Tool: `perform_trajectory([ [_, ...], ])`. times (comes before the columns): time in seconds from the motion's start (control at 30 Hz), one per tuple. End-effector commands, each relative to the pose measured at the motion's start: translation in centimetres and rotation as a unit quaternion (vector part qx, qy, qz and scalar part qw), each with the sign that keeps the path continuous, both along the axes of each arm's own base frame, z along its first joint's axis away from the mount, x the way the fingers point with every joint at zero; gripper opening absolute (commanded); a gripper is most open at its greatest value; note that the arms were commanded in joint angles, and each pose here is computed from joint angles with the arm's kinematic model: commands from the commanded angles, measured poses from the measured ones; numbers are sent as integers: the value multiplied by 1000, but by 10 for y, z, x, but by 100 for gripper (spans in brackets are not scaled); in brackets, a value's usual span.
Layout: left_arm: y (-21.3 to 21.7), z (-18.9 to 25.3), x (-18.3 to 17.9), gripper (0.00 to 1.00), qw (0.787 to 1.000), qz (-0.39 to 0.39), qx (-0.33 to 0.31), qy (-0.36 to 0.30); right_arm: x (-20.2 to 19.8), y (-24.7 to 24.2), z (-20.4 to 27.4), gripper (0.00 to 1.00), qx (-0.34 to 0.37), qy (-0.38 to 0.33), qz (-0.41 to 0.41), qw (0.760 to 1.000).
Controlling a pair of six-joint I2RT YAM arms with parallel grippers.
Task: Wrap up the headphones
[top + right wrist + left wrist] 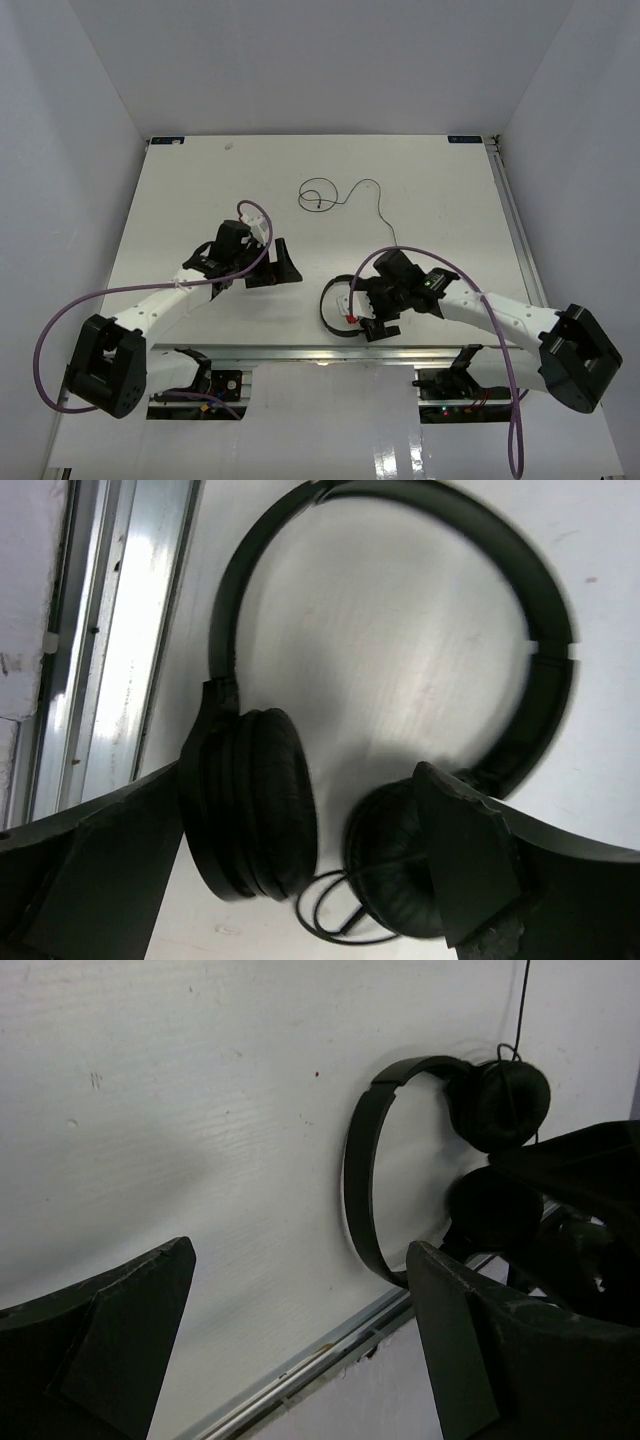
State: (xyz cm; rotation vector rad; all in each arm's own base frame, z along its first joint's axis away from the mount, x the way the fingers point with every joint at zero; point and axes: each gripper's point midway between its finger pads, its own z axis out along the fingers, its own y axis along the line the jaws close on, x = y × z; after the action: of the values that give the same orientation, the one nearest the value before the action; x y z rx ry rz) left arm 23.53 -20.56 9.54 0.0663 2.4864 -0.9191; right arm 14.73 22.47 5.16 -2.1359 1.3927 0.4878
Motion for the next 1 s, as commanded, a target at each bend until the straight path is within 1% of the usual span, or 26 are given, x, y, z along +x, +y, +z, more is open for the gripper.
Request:
perform_trajectory([
  [0.0, -12, 1, -13, 98, 999, -12, 35, 13, 19, -2, 54, 93, 47, -17, -18, 999],
  [0.13, -35, -8, -17, 94, 998, -33, 52, 33, 30, -11, 75, 92, 88, -6, -55, 995],
  [0.2, -44, -13, -16, 91, 997, -36, 64, 37, 36, -15, 78, 92, 110, 13, -82, 990],
  [0.27, -51, -20, -12, 87, 995, -29, 81, 42, 44, -20, 86, 92, 152, 44, -105, 982],
  [0.4, -58, -28, 3, 86, 993, -20, 112, 35, 55, -35, 94, 92, 207, 79, -133, 966],
  [0.47, -63, -28, 16, 85, 992, -22, 125, 21, 59, -41, 94, 92, 221, 90, -146, 960],
  [0.53, -64, -38, 26, 84, 989, -22, 148, 18, 59, -41, 94, 92, 229, 100, -149, 957],
  [0.6, -70, -43, 42, 79, 983, -40, 177, -1, 62, -44, 97, 92, 237, 103, -157, 953],
  [0.63, -74, -38, 49, 76, 982, -48, 180, -16, 62, -44, 98, 92, 239, 102, -156, 953],
  [0.67, -75, -46, 50, 74, 979, -62, 195, -13, 64, -46, 100, 92, 242, 101, -161, 951],
  [0.73, -82, -57, 55, 68, 970, -106, 215, -25, 66, -49, 104, 92, 251, 102, -167, 948],
  [0.8, -86, -70, 54, 60, 962, -142, 232, -29, 69, -53, 105, 92, 256, 102, -175, 945],
  [0.83, -87, -72, 54, 53, 956, -164, 240, -38, 69, -54, 106, 92, 259, 101, -176, 944],
  [0.97, -86, -86, 48, 39, 940, -205, 268, -51, 71, -58, 108, 92, 267, 101, -184, 941],
])
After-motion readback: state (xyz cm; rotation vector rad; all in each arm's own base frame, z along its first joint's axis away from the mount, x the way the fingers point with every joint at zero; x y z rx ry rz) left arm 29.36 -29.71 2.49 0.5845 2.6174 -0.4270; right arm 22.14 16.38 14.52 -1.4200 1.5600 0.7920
